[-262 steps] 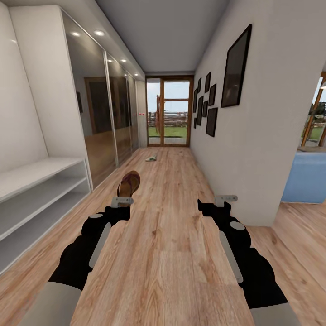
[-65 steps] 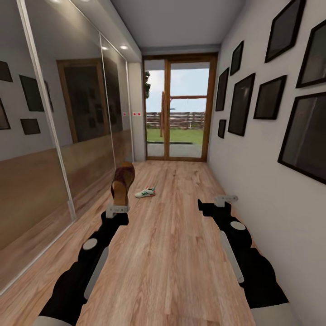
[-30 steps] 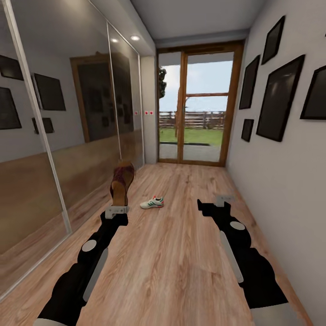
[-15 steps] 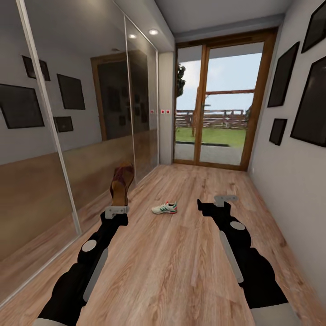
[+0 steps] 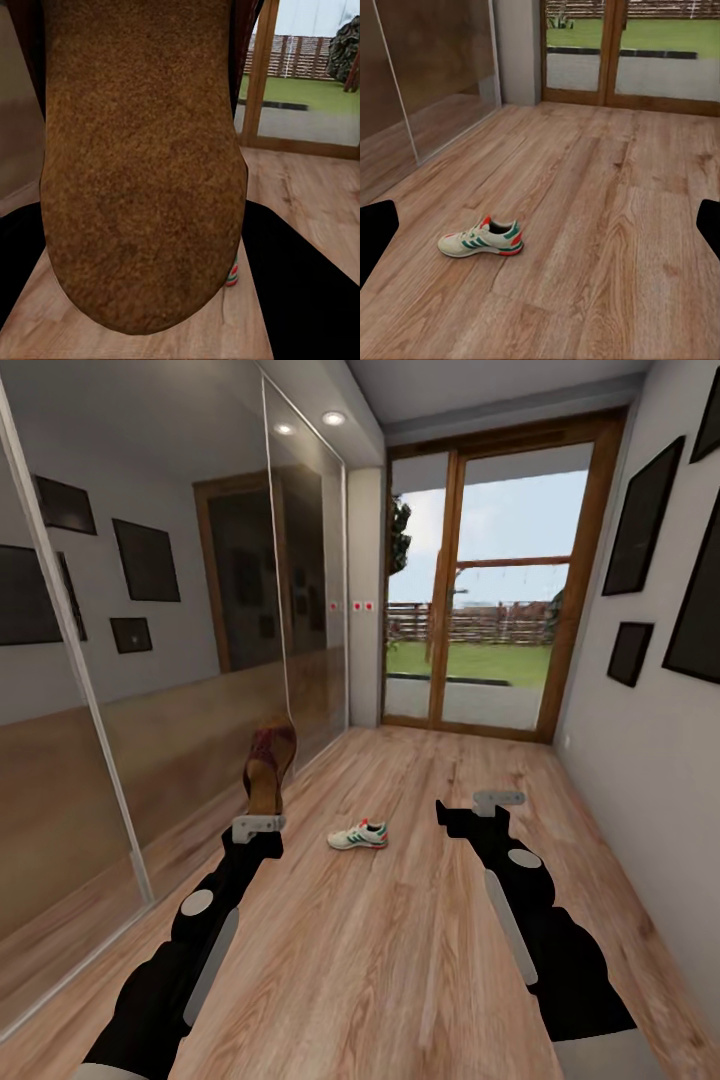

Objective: Pick up the two gym shoes and the two sandals from the corridor floor and place them onto the hallstand (shoe rack) in the corridor, making sure they are on the rack and not on the floor. Arrange them so the two gym shoes are next to each other and the two sandals are next to each other.

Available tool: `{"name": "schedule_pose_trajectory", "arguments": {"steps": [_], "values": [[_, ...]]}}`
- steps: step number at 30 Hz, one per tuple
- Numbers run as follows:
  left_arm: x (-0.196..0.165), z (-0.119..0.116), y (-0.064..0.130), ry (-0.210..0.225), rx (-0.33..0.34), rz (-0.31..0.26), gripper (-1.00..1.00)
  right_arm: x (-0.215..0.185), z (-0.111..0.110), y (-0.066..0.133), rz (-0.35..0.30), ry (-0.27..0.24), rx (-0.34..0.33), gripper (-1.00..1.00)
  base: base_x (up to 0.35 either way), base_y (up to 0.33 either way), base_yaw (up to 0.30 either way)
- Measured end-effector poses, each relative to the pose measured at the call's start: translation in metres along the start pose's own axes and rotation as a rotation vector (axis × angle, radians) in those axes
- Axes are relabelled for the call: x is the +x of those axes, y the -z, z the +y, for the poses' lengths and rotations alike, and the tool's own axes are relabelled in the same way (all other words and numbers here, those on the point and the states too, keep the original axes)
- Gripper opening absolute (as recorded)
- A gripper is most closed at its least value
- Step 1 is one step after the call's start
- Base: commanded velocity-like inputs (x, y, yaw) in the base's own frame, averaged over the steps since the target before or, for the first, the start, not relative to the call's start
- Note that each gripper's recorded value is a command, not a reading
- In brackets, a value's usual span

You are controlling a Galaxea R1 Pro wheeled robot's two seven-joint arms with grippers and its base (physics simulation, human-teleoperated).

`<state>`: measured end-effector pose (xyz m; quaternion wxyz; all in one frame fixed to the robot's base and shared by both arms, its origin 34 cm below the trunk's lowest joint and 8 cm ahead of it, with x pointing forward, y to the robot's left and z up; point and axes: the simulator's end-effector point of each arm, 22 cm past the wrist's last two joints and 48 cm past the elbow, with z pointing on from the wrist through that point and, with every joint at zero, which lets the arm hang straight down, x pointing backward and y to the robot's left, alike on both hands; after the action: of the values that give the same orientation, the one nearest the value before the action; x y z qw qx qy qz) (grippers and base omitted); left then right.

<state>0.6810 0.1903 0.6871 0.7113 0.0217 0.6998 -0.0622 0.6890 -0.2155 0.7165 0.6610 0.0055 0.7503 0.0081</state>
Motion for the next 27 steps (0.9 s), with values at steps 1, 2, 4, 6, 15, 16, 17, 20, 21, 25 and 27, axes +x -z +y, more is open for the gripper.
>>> {"name": "schedule_pose_trajectory", "arguments": {"steps": [1,2,4,6,15,16,17,20,21,25,27], "values": [[0.0,0.0,0.0,0.0,0.0,0.0,-1.0,0.0,-0.0001,0.0,0.0,0.0,0.0,1.0,0.347,-0.123,0.0],[0.0,0.0001,0.0,0.0,0.0,0.0,-1.0,0.0,0.0,0.0,0.0,0.0,0.0,1.0,0.347,-0.123,0.0],[0.0,0.0001,0.0,0.0,0.0,0.0,-1.0,0.0,0.0,0.0,0.0,0.0,0.0,1.0,0.347,-0.124,0.0],[0.0,0.0001,0.0,0.0,0.0,0.0,-1.0,0.0,0.0,0.0,0.0,0.0,0.0,1.0,0.347,-0.124,0.0],[0.0,0.0,0.0,0.0,0.0,0.0,-1.0,0.0,0.0,0.0,0.0,0.0,0.0,1.0,0.347,-0.124,0.0],[0.0,-0.0001,0.0,0.0,0.0,0.0,-1.0,0.0,0.0,0.0,0.0,0.0,0.0,1.0,0.347,-0.124,0.0],[0.0,0.0,0.0,0.0,0.0,0.0,-1.0,0.0,0.0,0.0,0.0,0.0,0.0,1.0,0.347,-0.124,0.0],[0.0,0.0,0.0,0.0,0.0,0.0,-1.0,0.0,0.0,0.0,0.0,0.0,0.0,1.0,0.347,-0.124,0.0],[0.0,0.0,0.0,0.0,0.0,0.0,-1.0,0.0,0.0,0.0,0.0,0.0,0.0,1.0,0.347,-0.127,0.0],[0.0001,-0.0004,0.0,0.0,0.001,0.0,-1.0,0.0,0.0,0.0,0.0,0.0,0.0,1.0,0.342,-0.141,0.0],[0.0001,-0.0004,0.0,0.0,0.001,0.0,-1.0,0.0,0.0,0.0,0.0,0.0,0.0,1.0,0.304,-0.19,0.013]]}}
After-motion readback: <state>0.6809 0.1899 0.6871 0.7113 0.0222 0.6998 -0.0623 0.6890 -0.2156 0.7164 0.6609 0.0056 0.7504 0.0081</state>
